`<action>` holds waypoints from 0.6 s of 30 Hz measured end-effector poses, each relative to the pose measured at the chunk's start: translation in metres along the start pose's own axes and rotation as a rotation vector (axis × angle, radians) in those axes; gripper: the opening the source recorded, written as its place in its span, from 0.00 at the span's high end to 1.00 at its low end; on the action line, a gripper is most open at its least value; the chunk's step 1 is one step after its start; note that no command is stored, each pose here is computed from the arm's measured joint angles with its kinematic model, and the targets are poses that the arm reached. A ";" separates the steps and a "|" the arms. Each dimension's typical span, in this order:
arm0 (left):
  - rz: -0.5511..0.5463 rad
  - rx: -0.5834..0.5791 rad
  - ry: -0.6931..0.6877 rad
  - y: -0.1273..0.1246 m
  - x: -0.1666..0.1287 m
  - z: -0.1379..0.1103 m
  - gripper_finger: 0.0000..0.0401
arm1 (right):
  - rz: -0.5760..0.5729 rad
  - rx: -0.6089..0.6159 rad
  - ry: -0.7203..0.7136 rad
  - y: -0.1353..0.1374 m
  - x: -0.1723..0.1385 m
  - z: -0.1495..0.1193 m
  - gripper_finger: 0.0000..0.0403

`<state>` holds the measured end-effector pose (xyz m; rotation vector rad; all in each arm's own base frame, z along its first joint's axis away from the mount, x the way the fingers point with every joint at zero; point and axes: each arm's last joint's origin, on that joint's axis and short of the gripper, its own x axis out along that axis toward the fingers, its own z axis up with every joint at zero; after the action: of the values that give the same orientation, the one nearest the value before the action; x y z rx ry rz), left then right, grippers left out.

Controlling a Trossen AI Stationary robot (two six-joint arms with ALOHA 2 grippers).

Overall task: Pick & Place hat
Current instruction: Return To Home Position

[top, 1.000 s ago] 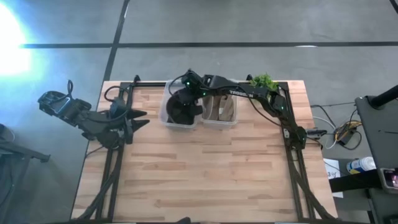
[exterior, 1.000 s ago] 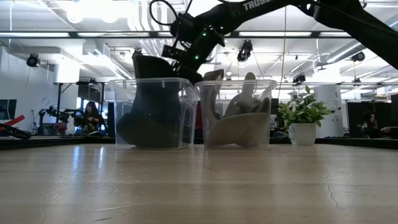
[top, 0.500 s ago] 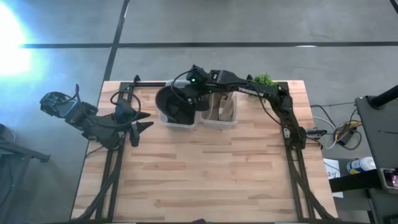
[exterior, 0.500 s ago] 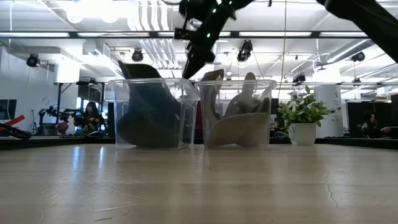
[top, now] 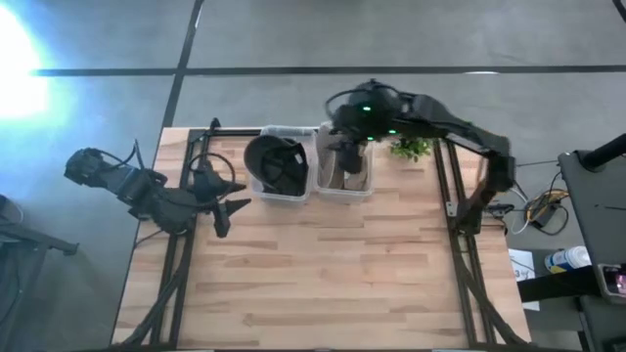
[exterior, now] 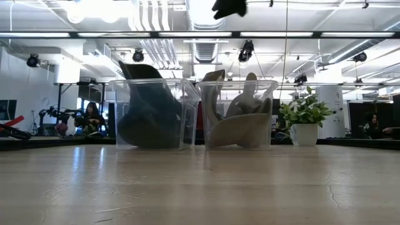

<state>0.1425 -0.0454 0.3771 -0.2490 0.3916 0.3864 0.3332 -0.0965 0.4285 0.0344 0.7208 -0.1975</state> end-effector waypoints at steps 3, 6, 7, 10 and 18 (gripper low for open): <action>-0.080 0.011 -0.044 0.004 0.003 0.000 0.55 | 0.009 0.074 -0.004 0.008 -0.016 -0.018 0.55; -0.183 0.003 -0.095 0.012 0.008 0.000 0.55 | 0.018 0.148 -0.022 0.019 -0.026 -0.041 0.56; -0.211 0.001 -0.096 0.016 0.010 -0.002 0.55 | 0.018 0.168 -0.028 0.023 -0.031 -0.050 0.56; -0.221 -0.010 -0.091 0.030 0.013 -0.007 0.55 | -0.006 0.221 -0.035 0.031 -0.046 -0.079 0.57; -0.204 0.011 -0.135 0.054 0.003 -0.017 0.55 | 0.006 0.456 -0.021 0.042 -0.086 -0.158 0.59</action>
<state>0.1173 -0.0010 0.3518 -0.2477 0.2328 0.1993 0.1751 -0.0247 0.3652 0.4680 0.6432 -0.3524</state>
